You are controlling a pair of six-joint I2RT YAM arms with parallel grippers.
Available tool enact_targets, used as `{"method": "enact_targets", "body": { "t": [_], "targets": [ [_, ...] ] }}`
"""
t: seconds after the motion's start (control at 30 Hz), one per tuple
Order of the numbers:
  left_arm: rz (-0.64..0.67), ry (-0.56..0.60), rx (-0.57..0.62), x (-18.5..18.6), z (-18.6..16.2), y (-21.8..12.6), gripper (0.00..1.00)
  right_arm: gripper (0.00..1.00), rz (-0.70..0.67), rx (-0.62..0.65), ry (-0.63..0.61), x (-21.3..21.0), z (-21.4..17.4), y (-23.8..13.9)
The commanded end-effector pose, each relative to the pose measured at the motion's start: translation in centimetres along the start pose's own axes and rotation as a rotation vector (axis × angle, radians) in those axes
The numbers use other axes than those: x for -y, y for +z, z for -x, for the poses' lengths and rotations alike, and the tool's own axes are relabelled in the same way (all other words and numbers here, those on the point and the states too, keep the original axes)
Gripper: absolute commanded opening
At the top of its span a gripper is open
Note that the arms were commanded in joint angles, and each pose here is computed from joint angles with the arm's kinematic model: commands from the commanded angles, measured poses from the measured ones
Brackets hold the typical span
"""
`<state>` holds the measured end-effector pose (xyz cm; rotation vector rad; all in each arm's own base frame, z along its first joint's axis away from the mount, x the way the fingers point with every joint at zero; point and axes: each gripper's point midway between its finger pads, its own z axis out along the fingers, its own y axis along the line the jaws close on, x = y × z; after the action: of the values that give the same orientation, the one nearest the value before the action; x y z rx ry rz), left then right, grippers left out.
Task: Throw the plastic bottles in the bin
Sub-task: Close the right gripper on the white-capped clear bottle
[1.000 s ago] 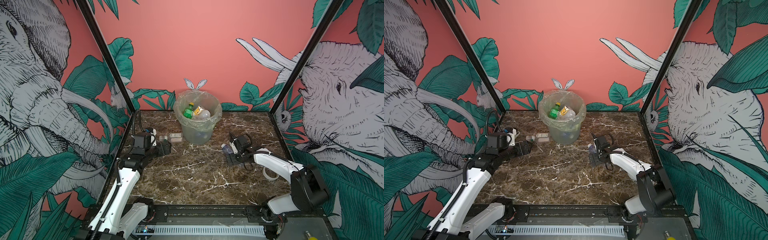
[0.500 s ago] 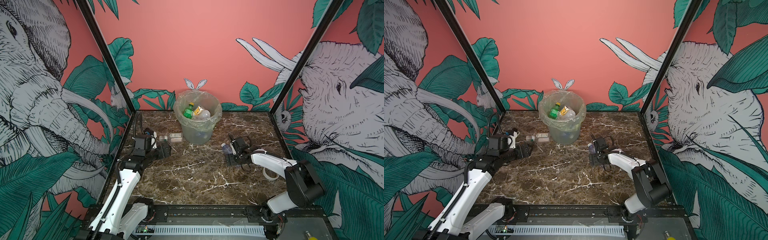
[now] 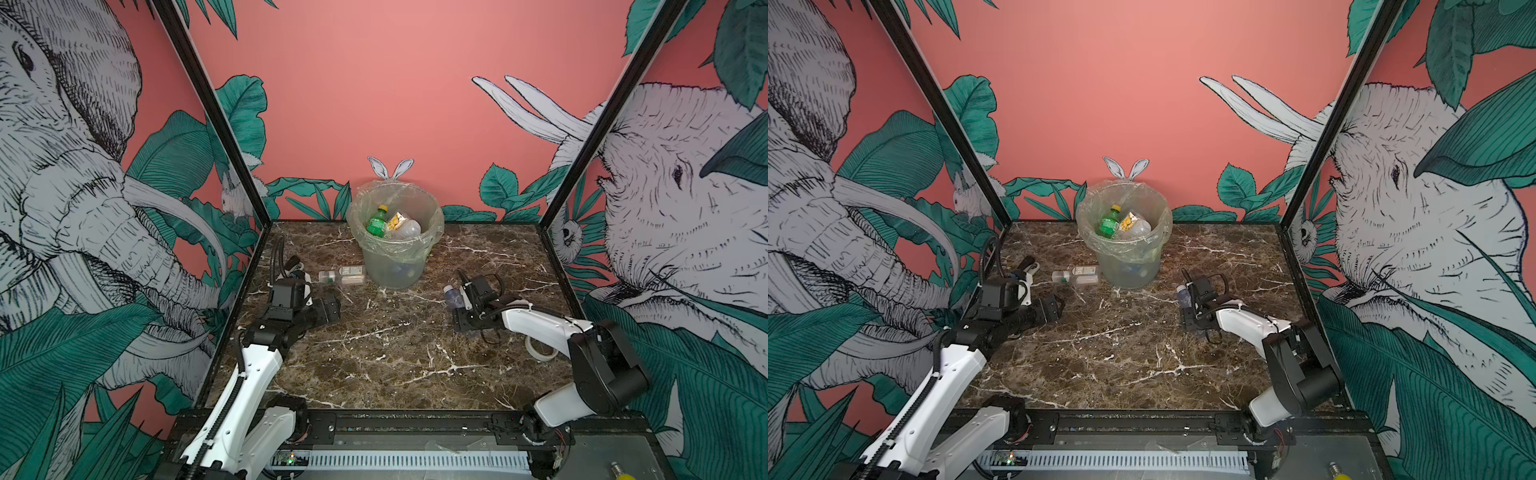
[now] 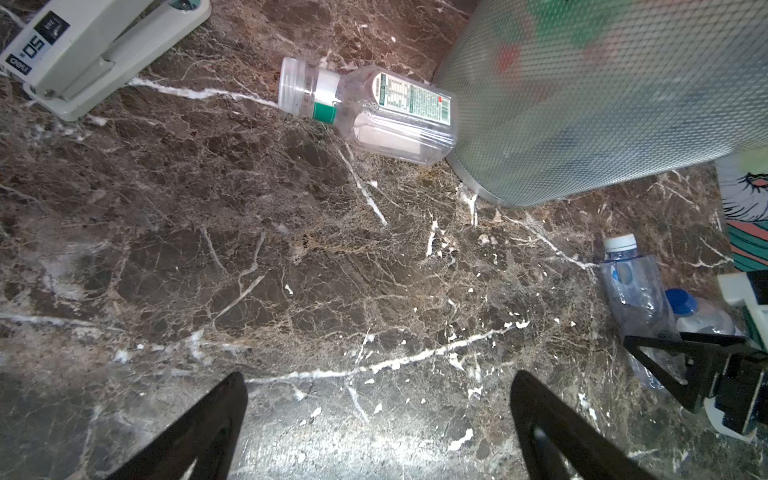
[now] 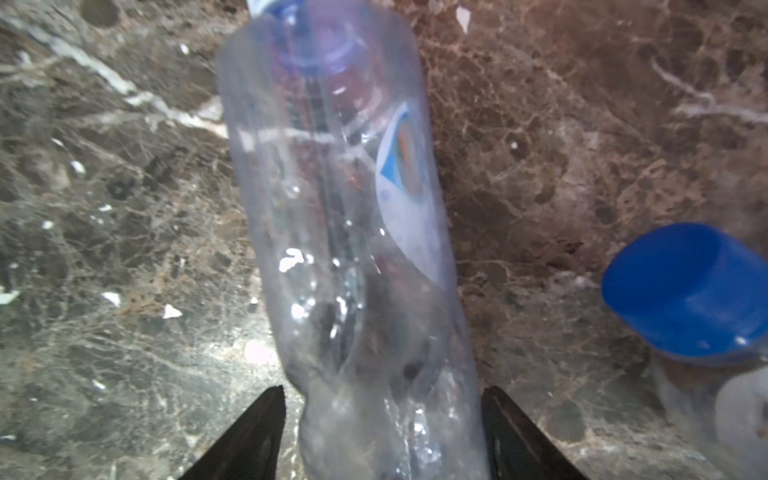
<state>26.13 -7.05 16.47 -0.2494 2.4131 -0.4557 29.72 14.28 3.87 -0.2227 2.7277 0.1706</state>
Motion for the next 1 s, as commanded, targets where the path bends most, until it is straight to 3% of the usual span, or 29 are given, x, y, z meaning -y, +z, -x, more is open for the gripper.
{"method": "enact_targets", "body": {
  "t": [0.0,0.3,0.57,0.97],
  "targets": [
    [0.014,-0.026,0.022,-0.5,0.0,-0.1,0.99,0.65,0.057,0.066,0.026,-0.9,1.1,-1.0],
    [0.02,-0.017,0.042,-0.6,0.2,-0.4,0.99,0.56,0.174,0.161,0.127,-2.5,2.0,-3.6],
    [0.041,-0.017,0.028,-1.0,0.0,-0.2,0.99,0.53,0.258,0.216,0.192,-3.8,2.5,-5.2],
    [0.046,-0.018,0.02,-1.3,-0.5,-0.2,0.99,0.71,0.029,0.147,0.136,-0.7,1.6,-3.1]
  ]
}}
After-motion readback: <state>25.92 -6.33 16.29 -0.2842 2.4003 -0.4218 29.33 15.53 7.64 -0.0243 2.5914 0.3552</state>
